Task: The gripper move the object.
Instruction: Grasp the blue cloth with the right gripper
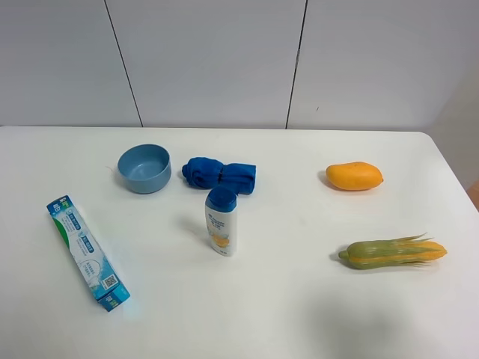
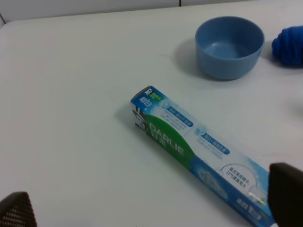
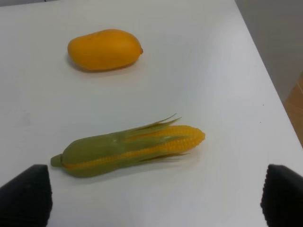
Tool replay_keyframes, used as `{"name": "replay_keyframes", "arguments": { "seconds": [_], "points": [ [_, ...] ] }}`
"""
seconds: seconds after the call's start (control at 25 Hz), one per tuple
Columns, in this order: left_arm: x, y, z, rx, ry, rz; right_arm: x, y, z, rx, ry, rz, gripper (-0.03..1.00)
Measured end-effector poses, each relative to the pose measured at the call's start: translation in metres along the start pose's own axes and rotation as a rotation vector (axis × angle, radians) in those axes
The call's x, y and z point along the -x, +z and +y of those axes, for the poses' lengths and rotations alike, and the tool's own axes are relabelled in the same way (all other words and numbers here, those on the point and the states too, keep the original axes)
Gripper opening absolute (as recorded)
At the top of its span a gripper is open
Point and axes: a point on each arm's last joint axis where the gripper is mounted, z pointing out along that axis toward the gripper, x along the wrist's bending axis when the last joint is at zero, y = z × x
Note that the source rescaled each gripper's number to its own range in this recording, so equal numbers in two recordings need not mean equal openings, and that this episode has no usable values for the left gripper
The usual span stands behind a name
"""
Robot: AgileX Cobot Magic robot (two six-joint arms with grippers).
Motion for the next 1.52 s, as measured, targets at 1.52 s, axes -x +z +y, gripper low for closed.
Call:
{"name": "replay_keyframes", "arguments": {
  "seconds": [1.52],
  "points": [
    [0.0, 0.0, 0.0, 0.0, 0.0, 0.0, 0.0001, 0.0, 0.0, 0.0, 0.0, -0.001, 0.81]
  ]
}}
